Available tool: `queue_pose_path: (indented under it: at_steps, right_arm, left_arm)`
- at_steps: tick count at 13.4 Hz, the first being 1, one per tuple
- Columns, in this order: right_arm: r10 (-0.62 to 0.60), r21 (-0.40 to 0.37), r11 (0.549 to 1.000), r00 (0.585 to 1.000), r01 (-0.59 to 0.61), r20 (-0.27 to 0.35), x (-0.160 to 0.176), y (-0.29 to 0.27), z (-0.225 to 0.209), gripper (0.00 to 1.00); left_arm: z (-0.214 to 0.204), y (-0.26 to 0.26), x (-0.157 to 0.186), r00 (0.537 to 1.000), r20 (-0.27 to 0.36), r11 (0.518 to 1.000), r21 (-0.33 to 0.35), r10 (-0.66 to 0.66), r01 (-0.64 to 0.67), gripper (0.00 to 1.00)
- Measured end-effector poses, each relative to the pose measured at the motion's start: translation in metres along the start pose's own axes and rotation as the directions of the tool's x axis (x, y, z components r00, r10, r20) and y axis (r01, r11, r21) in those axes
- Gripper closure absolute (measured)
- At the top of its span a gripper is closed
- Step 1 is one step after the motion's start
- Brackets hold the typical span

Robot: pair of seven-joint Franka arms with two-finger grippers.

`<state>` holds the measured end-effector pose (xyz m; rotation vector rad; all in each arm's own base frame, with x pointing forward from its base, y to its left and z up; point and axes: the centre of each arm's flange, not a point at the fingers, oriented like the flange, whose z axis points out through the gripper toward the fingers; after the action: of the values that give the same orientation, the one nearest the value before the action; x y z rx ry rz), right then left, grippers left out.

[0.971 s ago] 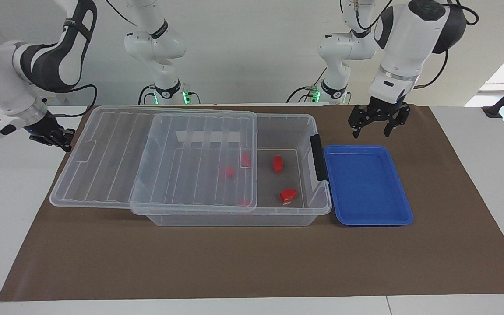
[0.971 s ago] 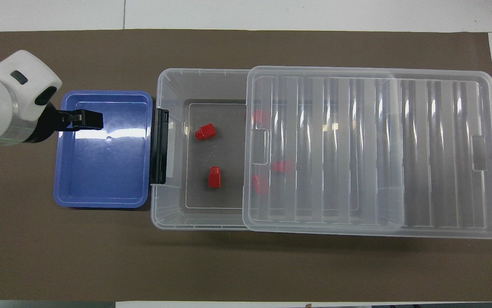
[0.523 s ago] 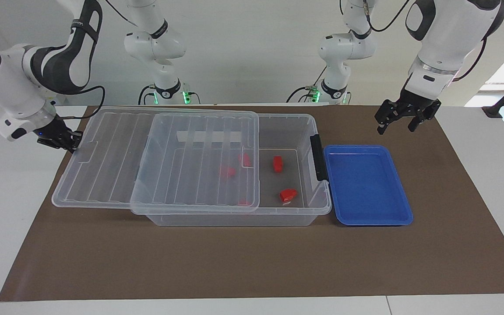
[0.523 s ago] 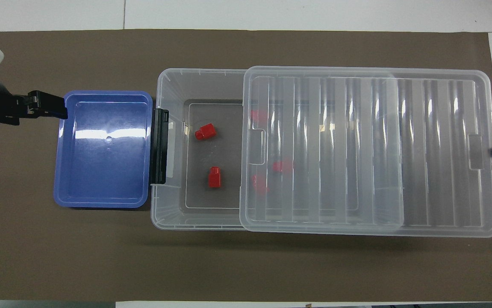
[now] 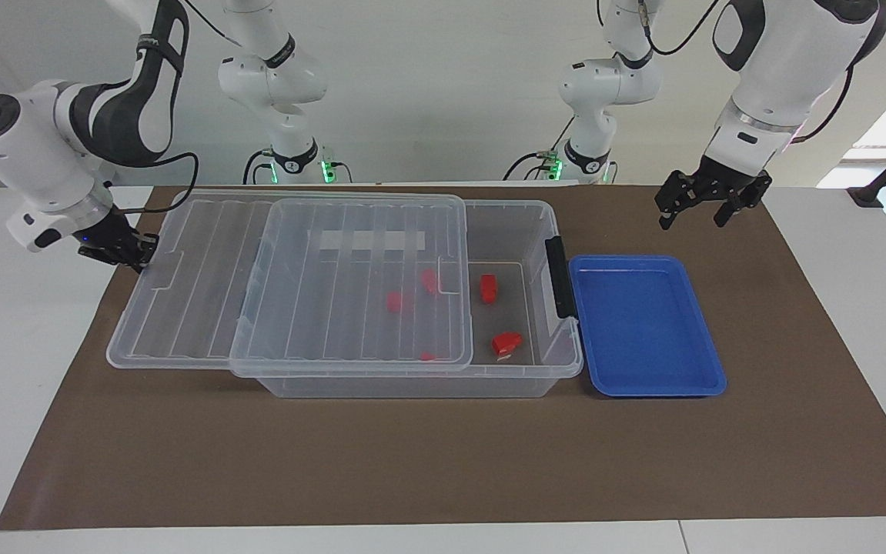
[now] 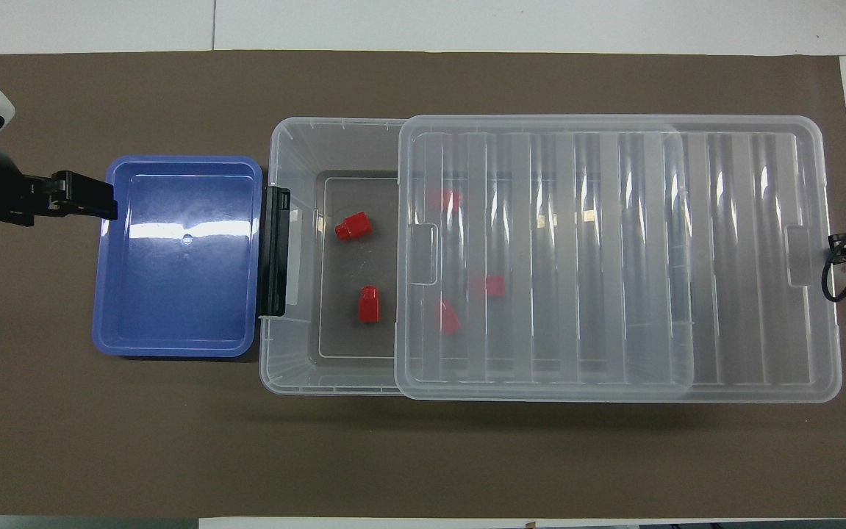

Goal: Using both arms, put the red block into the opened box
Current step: 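Slide the clear lid back over the box with the right gripper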

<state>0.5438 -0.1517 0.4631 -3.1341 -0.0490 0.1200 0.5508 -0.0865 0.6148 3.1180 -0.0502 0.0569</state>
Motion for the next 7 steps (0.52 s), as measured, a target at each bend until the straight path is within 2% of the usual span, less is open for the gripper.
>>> queue_pose_path:
  at_steps: [7]
  right_arm:
    - [0.053,0.0,0.999,0.999,-0.053,0.0,0.012,-0.045,0.0,0.99]
  left_arm:
    - [0.0,0.0,0.0,1.0,0.003,1.0,0.0,0.021,-0.021,0.0]
